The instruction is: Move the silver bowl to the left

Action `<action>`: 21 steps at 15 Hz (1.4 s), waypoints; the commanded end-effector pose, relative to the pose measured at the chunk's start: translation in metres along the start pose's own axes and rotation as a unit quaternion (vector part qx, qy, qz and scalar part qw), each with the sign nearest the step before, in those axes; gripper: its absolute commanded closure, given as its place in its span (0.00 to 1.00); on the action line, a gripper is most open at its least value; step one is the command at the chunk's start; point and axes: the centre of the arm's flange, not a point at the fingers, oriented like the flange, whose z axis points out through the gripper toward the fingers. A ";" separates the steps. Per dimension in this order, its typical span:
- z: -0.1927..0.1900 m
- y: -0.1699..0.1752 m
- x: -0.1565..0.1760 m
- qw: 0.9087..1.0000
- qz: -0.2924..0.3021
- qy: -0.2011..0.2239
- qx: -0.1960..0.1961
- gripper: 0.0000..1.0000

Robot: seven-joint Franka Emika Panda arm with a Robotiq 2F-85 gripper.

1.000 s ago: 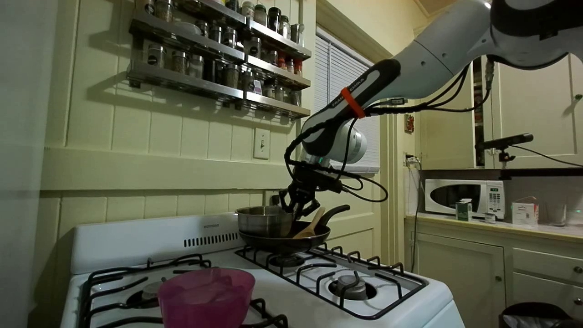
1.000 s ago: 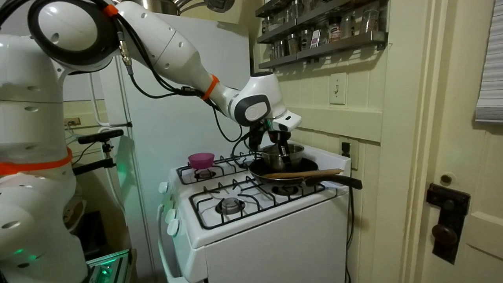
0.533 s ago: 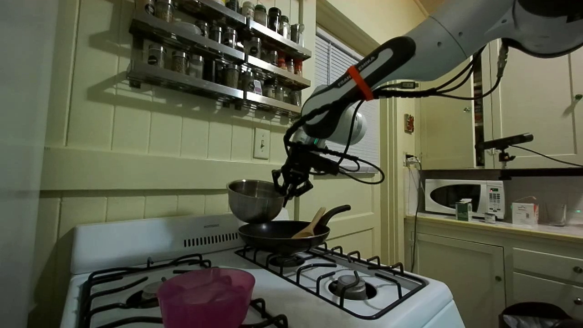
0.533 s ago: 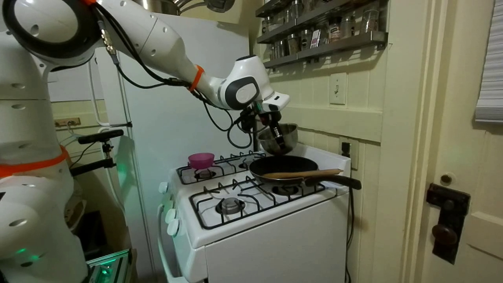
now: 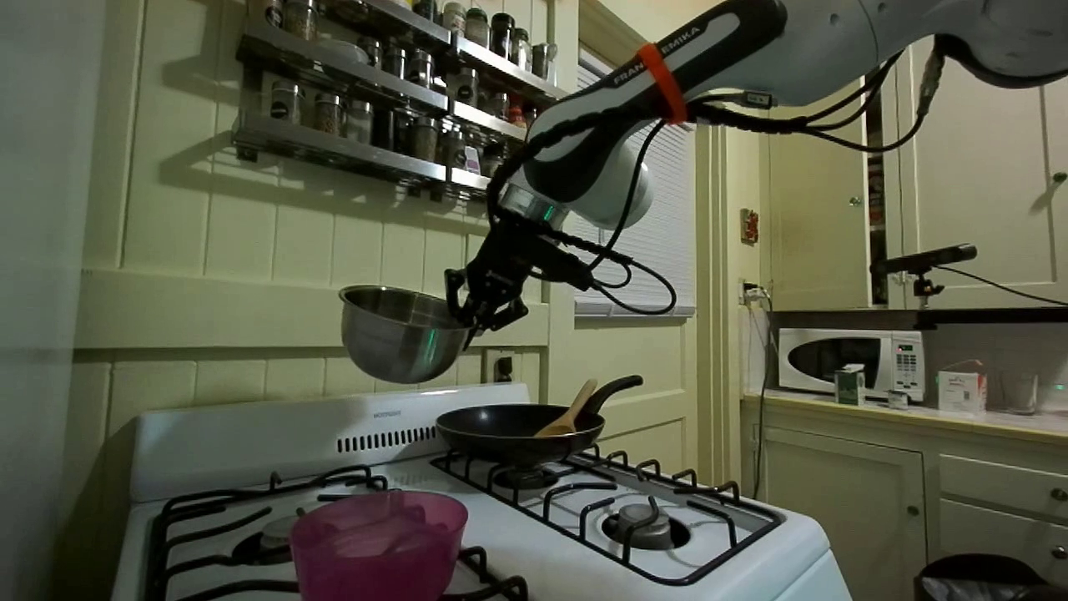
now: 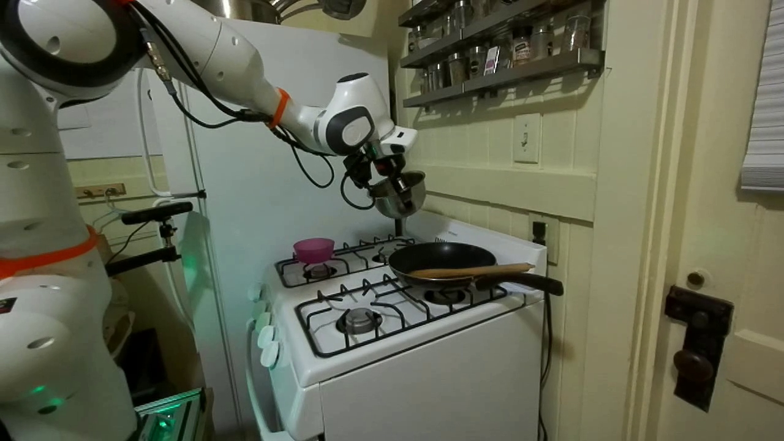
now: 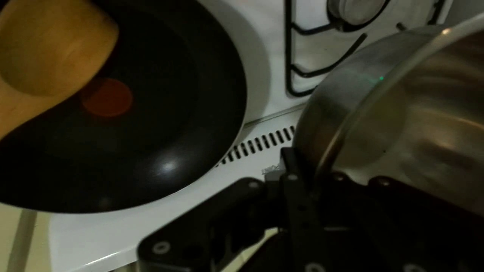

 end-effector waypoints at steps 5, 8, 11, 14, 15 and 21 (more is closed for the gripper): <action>0.058 -0.045 -0.007 0.992 -0.072 -0.103 0.005 0.99; 0.085 -0.052 -0.009 0.987 -0.084 -0.135 0.006 0.99; 0.110 -0.062 -0.006 0.983 -0.096 -0.156 0.006 0.99; 0.133 -0.068 0.002 0.982 -0.095 -0.165 0.006 0.99; 0.139 -0.071 0.004 0.981 -0.096 -0.167 0.009 0.99; 0.156 -0.087 0.011 0.977 -0.100 -0.187 0.021 0.99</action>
